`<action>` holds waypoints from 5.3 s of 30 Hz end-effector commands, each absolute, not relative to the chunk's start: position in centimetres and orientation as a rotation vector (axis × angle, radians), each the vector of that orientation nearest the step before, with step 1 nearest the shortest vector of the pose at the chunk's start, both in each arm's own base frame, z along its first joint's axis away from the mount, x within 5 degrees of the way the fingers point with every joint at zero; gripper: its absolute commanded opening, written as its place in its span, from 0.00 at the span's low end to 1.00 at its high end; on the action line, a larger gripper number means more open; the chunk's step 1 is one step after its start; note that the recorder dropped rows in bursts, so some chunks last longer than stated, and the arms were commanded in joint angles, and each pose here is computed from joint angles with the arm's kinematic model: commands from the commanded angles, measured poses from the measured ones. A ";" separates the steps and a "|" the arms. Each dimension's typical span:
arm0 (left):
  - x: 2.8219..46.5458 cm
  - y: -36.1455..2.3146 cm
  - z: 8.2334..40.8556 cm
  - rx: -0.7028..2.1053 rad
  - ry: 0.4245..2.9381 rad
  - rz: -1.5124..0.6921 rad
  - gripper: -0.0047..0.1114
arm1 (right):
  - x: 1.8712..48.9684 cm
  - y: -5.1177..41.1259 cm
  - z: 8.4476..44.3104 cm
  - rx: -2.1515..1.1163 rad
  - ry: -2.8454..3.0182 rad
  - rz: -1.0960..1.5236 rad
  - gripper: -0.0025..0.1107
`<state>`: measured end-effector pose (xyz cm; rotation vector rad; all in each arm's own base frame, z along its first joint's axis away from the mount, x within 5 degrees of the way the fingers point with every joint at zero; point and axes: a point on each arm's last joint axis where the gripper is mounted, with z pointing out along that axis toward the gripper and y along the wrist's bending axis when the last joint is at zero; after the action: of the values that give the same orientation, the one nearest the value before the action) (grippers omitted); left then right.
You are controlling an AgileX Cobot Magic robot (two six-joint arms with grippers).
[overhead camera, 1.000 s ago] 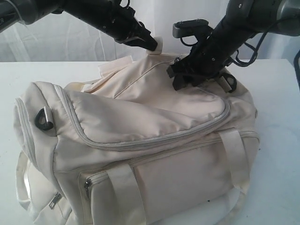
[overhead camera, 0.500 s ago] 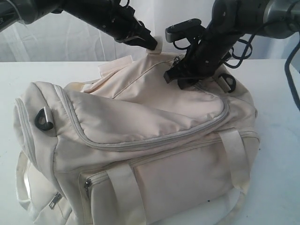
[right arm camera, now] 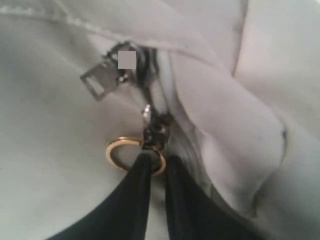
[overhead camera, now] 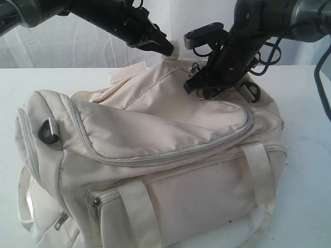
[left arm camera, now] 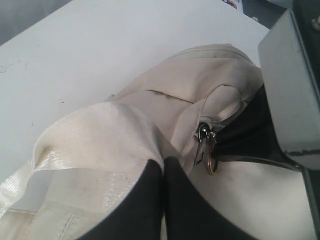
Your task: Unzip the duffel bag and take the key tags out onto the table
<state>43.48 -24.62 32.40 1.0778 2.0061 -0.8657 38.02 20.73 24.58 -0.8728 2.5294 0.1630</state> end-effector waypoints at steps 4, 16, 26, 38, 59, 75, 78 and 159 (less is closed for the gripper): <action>41.7 -25.0 36.2 1.056 1.903 -0.980 0.04 | 38.3 21.1 25.5 -0.844 2.514 0.203 0.39; 41.6 -25.0 36.2 1.053 1.902 -0.985 0.04 | 38.3 22.6 24.9 -0.871 2.460 0.246 0.51; 41.6 -25.0 36.3 1.054 1.892 -0.995 0.04 | 38.6 22.4 23.4 -0.881 2.512 0.189 0.23; 41.6 -25.0 36.3 1.054 1.893 -0.989 0.04 | 37.5 21.1 25.7 -0.923 2.531 0.080 0.04; 42.5 -24.7 36.3 0.991 1.885 -0.892 0.04 | 35.4 18.5 27.6 -0.931 2.707 -0.150 0.04; 43.0 -24.4 36.0 0.975 1.906 -0.808 0.04 | 35.2 17.7 27.6 -0.854 2.775 -0.185 0.03; 43.1 -24.3 36.0 0.978 1.906 -0.786 0.04 | 34.8 17.1 27.5 -0.845 2.788 -0.192 0.03; 43.5 -23.9 35.8 0.936 1.939 -0.735 0.04 | 15.7 26.6 27.2 -1.233 2.453 1.194 0.03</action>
<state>44.26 -24.19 33.10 0.9821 2.0063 -0.6992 16.51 25.83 26.94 -1.2126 2.5034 1.1595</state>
